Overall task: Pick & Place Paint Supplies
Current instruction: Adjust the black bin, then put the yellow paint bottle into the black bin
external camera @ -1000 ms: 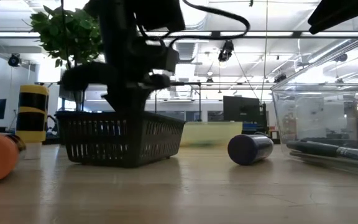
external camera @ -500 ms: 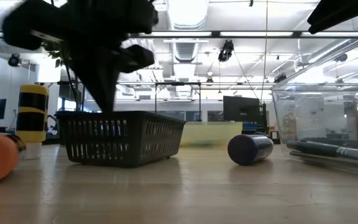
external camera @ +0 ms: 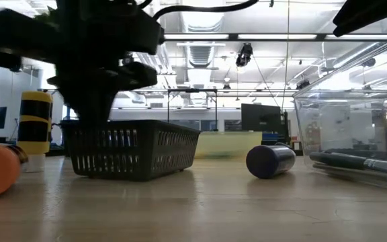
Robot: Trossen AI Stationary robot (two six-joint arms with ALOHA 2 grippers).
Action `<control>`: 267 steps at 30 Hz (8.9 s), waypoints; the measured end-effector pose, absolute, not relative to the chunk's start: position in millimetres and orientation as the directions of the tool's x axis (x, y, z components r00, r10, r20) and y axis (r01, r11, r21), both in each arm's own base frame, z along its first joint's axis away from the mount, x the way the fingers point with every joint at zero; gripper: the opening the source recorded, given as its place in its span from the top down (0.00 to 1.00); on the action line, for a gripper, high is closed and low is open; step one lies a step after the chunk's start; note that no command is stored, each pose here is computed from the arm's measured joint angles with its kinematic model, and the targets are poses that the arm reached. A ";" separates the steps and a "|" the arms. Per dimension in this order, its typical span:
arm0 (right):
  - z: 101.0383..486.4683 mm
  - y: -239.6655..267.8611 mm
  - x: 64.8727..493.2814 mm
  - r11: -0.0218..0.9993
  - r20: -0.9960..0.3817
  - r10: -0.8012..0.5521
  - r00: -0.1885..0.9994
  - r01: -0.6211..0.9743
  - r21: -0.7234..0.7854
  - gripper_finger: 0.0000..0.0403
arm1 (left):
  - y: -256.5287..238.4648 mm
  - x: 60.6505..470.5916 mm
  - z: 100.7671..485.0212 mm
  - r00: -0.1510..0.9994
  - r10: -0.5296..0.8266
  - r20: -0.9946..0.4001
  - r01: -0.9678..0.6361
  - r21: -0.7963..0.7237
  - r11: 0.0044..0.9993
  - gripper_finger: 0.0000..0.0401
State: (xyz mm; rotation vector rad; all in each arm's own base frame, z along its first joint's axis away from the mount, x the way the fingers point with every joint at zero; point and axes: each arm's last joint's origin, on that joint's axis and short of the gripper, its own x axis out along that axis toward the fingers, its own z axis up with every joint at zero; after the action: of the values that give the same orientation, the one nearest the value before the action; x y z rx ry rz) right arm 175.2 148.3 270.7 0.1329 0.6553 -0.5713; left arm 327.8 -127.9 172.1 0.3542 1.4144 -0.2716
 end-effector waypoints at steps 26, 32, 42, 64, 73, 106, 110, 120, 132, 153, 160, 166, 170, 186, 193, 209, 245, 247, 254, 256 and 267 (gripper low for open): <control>270.3 151.5 173.8 0.849 -0.620 -0.438 0.651 0.526 -0.047 0.45 | -153.5 332.6 170.0 0.195 -0.167 -0.967 0.422 -0.072 0.904 1.00; 270.3 151.6 173.9 0.850 -0.619 -0.437 0.652 0.525 -0.047 0.45 | -146.9 331.5 178.9 0.263 -0.035 -0.964 0.393 0.074 0.917 1.00; 270.5 151.8 174.1 0.850 -0.619 -0.434 0.655 0.524 -0.042 0.45 | -118.6 293.4 245.3 0.331 0.302 -0.894 0.298 0.403 0.866 0.96; 267.7 152.9 173.2 0.851 -0.621 -0.428 0.656 0.524 -0.034 0.45 | -92.7 219.9 234.2 0.209 0.111 -0.972 0.119 0.138 0.983 0.23; 268.0 154.0 174.3 0.851 -0.619 -0.420 0.664 0.524 -0.016 0.45 | -90.9 214.8 206.6 0.203 0.099 -0.974 0.099 0.121 0.988 0.22; 274.9 169.7 191.9 0.927 -0.452 -0.375 0.809 0.345 -0.151 0.45 | -73.2 193.9 278.6 0.743 0.219 -0.632 -0.060 0.264 0.963 0.67; 274.6 174.6 198.6 0.886 -0.327 -0.409 0.852 0.286 -0.364 0.45 | -73.6 196.2 292.1 0.923 0.142 -0.358 -0.061 0.228 0.972 0.68; 270.4 173.2 219.0 0.724 -0.095 -0.428 0.899 0.279 -0.631 0.45 | -74.7 202.5 272.7 0.989 -0.029 0.145 0.023 0.043 0.999 0.66; 284.3 137.1 250.5 0.772 0.107 -0.140 0.984 0.176 -0.610 0.45 | -87.2 228.8 263.4 0.974 -0.086 0.212 0.082 0.026 0.996 0.66; 298.1 108.6 273.0 0.829 0.149 0.062 0.987 0.032 -0.558 0.45 | -94.2 255.4 277.2 0.967 -0.113 0.229 0.093 0.095 0.991 0.65; 300.3 109.9 283.2 0.823 0.117 0.070 0.991 0.009 -0.568 0.45 | -92.4 258.3 277.2 0.968 -0.106 0.227 0.086 0.094 0.992 0.65; 294.6 118.6 309.7 0.781 0.079 0.045 0.996 0.014 -0.625 0.45 | -91.8 258.0 278.6 0.963 -0.124 0.241 0.105 0.091 0.990 0.65; 295.6 121.3 313.0 0.759 0.076 0.016 0.997 0.038 -0.650 0.45 | -92.1 257.5 277.8 0.962 -0.135 0.238 0.117 0.092 0.989 0.65; 301.6 118.1 306.5 0.733 0.088 0.004 0.996 0.057 -0.678 0.45 | -91.2 258.7 271.7 0.972 -0.130 0.196 0.114 0.091 0.989 0.65; 299.4 117.6 305.5 0.738 0.049 -0.008 0.999 0.039 -0.674 0.45 | -91.7 258.5 271.9 0.970 -0.139 0.199 0.123 0.089 0.988 0.65; 299.8 132.0 298.2 0.724 0.048 -0.042 0.998 0.064 -0.687 0.45 | -92.0 258.2 272.6 0.969 -0.141 0.203 0.124 0.091 0.988 0.65; 297.1 134.0 291.7 0.713 -0.006 -0.172 0.985 0.120 -0.691 0.73 | -77.1 234.6 284.9 0.986 0.149 0.075 -0.166 0.377 0.911 0.13; 296.6 133.2 288.7 0.730 -0.044 -0.173 0.984 0.098 -0.677 0.73 | -73.2 227.6 289.0 0.973 0.223 0.063 -0.229 0.398 0.889 0.08; 313.4 122.5 292.5 0.826 -0.344 -0.210 0.915 -0.022 -0.563 0.73 | -66.8 213.5 289.8 0.956 0.292 -0.014 -0.253 0.463 0.850 0.04; 322.8 117.8 298.6 0.848 -0.426 -0.199 0.882 -0.064 -0.527 0.73 | -66.2 212.3 288.8 0.954 0.298 -0.030 -0.246 0.485 0.839 0.05; 350.3 78.7 363.4 0.927 -0.779 -0.011 0.626 -0.287 -0.244 0.73 | -55.8 188.2 285.3 0.825 0.552 -0.118 -0.400 0.568 0.719 0.06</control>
State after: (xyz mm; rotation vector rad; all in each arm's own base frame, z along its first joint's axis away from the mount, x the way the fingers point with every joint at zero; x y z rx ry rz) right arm 363.4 78.7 350.3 -0.3644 0.8847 0.1619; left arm 188.2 -55.8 285.3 0.5555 0.2900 0.5344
